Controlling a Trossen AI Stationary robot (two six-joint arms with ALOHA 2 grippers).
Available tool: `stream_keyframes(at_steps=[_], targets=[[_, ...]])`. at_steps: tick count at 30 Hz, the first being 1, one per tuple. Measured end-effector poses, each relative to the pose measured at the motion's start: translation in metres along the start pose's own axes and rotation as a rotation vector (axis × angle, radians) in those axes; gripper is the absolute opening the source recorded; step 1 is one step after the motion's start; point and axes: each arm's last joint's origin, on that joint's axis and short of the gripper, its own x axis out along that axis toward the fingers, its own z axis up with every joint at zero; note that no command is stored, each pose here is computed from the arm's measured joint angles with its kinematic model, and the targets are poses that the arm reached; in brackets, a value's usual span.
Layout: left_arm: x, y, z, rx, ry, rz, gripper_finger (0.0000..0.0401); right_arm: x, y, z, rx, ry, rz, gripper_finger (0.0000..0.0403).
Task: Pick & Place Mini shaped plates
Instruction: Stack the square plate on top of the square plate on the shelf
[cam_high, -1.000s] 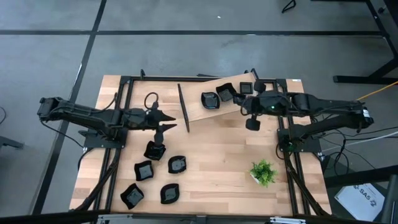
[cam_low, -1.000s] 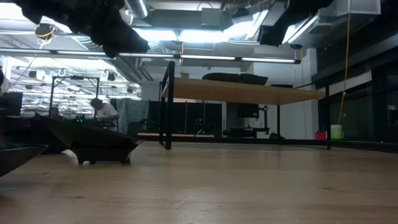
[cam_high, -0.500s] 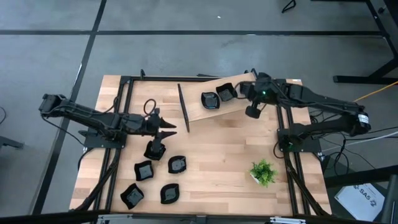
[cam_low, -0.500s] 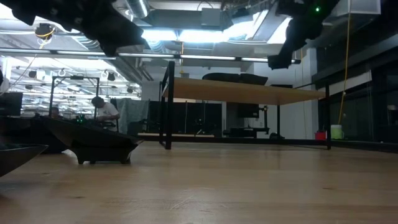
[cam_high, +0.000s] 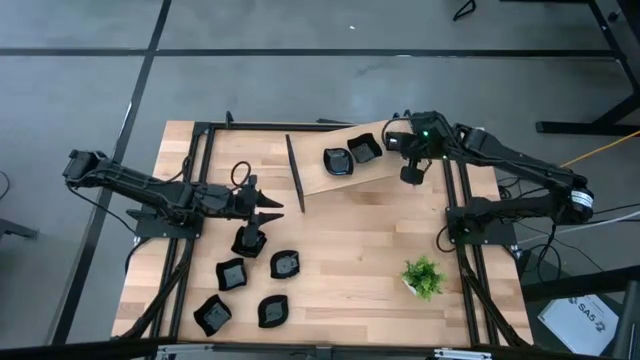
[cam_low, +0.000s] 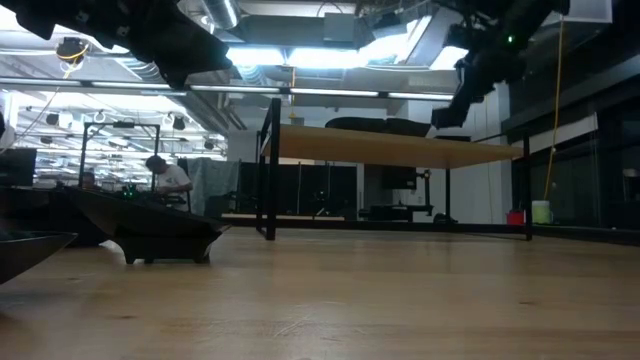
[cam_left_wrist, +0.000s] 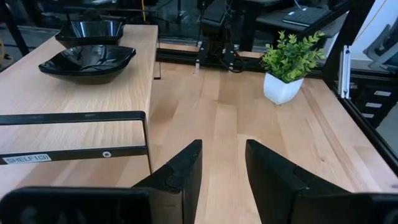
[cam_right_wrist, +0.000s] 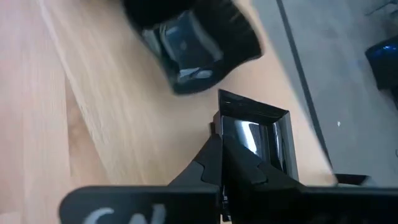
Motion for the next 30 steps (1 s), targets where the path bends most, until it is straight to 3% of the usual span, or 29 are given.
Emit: stream_keyframes(at_steps=[7, 13, 30], targets=[[0.000, 0.000, 0.000, 0.000, 0.000, 0.000, 0.0116, 0.020, 0.004, -0.013, -0.102, 0.001, -0.022, 0.0005], [0.000, 0.000, 0.000, 0.000, 0.000, 0.000, 0.0116, 0.021, -0.001, -0.016, -0.114, 0.010, -0.050, 0.0012], [0.000, 0.000, 0.000, 0.000, 0.001, -0.001, 0.0120, 0.020, -0.004, -0.018, -0.067, 0.023, -0.054, 0.0126]])
